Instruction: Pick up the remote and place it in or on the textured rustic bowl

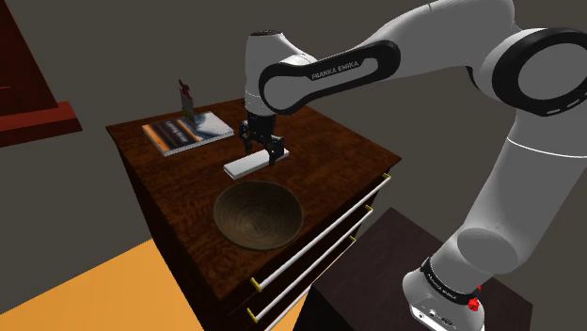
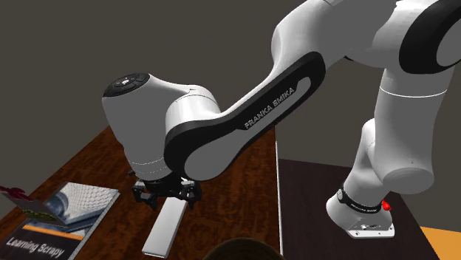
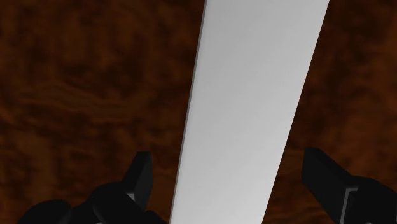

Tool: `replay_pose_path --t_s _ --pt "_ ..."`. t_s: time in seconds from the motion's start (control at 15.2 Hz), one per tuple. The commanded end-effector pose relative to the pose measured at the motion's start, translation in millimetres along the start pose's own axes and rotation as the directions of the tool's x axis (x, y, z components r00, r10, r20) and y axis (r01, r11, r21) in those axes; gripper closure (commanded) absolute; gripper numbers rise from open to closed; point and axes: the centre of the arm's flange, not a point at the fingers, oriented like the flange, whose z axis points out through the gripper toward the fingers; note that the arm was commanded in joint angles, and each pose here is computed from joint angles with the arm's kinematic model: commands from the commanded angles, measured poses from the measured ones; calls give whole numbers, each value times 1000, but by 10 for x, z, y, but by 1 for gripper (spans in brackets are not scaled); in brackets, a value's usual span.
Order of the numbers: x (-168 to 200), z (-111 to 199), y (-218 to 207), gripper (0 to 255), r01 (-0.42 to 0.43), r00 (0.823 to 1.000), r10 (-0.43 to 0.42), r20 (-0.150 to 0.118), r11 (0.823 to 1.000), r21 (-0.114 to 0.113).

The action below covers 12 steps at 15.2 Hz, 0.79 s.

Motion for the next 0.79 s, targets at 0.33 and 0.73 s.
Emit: replay_pose_path --t_s 0.33,0.73 --pt "-1 0 0 255 0 1000 0 0 1000 0" --pt "0 -52 1 255 0 1000 0 0 1000 0"
